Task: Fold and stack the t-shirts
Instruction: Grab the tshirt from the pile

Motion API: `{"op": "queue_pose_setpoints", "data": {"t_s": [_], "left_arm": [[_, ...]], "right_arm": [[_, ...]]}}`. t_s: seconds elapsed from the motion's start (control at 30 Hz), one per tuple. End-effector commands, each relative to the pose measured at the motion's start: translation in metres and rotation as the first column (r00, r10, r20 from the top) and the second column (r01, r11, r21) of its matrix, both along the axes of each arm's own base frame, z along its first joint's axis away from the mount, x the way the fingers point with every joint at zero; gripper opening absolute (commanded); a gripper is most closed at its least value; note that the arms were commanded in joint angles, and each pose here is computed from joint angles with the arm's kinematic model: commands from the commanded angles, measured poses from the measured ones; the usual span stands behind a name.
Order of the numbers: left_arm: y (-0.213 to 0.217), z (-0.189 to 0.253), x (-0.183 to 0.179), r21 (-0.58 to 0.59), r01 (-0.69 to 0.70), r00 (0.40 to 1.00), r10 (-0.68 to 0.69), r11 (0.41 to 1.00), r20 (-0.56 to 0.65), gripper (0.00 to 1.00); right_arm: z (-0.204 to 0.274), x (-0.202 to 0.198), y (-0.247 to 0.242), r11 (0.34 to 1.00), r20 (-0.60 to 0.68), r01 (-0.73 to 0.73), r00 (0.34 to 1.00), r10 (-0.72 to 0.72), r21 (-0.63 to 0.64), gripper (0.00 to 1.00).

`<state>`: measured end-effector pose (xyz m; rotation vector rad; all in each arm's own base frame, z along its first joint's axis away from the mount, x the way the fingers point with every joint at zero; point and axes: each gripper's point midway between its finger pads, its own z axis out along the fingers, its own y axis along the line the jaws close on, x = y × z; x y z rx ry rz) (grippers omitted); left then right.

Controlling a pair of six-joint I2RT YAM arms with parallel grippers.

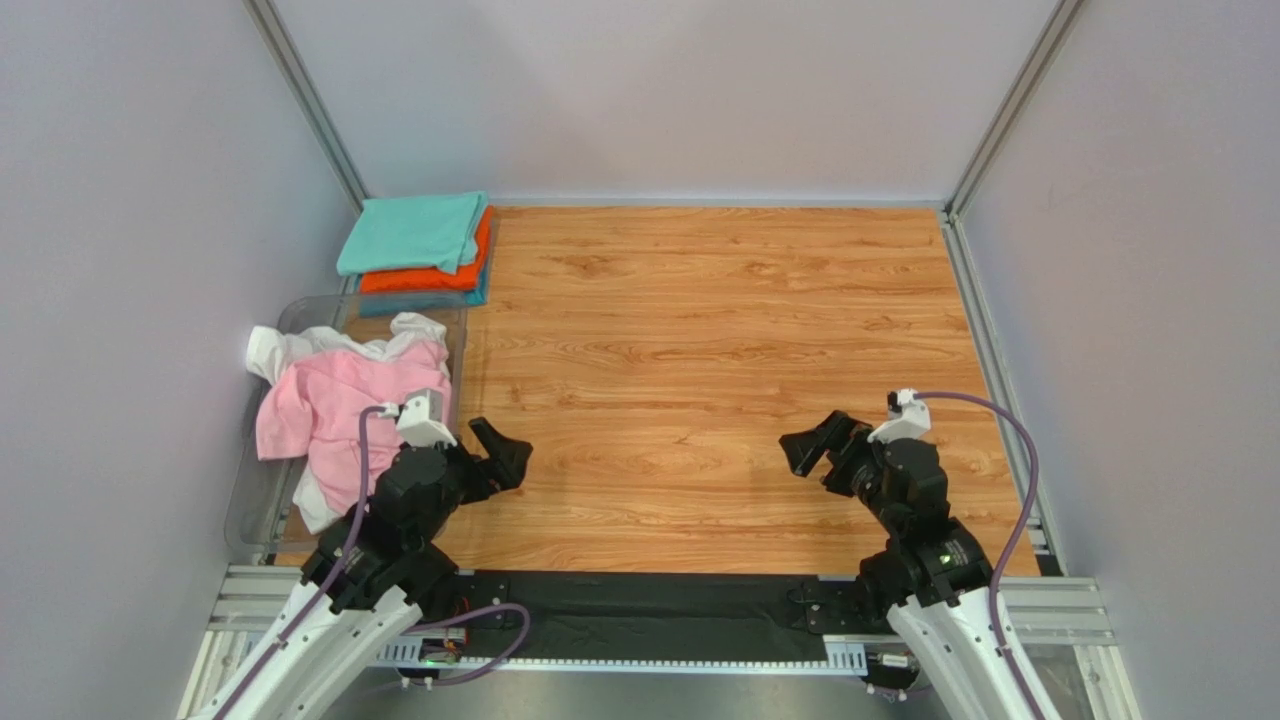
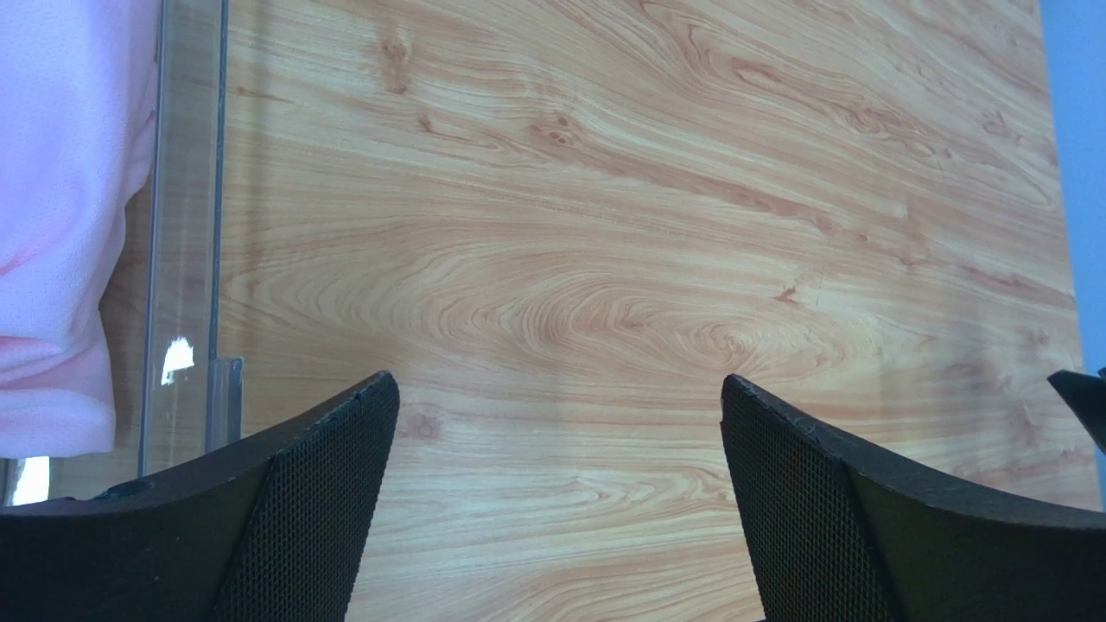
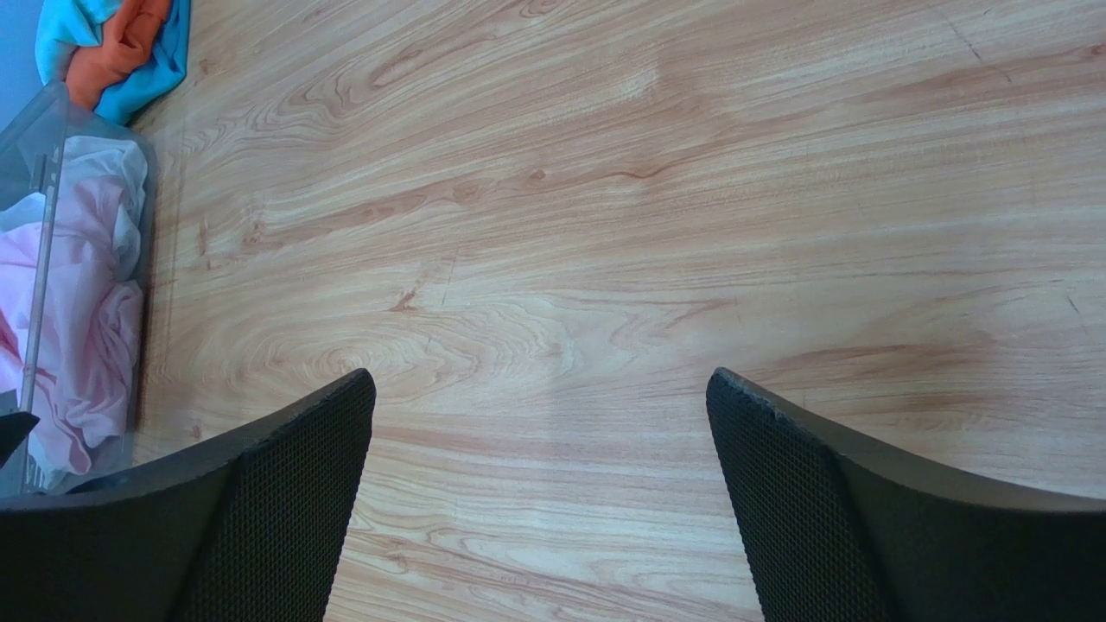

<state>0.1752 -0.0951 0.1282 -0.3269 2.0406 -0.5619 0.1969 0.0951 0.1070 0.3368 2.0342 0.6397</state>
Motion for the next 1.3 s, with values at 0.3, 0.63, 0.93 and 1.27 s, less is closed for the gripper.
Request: {"op": "queue_pose_setpoints", "data": {"t_s": [0.3,0.63,0.93,1.27], "left_arm": [[-0.021,0.048,0.03,0.079,0.062,0.997,-0.065,0.995,0.029,1.0],[0.047,0.068,0.078,0.233,-0.259,0.952,0.289,0.937,-0.104,1.0],[0.122,0.016,0.085,0.346,-0.5,0.776,0.588,0.794,-0.227,1.0],[0.14,-0.039,0.098,0.373,-0.509,0.747,0.614,0.776,-0.257,0.88]], "right_arm": [[0.013,0.005,-0.002,1.0,0.042,0.017,0.999,-0.018,0.009,1.0],[0.003,0.004,0.0,1.0,0.021,0.01,1.0,-0.01,0.008,1.0],[-0.002,0.006,0.001,1.0,-0.012,0.006,1.0,-0.006,-0.004,1.0],[-0.007,0.008,0.0,1.0,-0.035,0.008,0.999,-0.009,-0.026,1.0]]}}
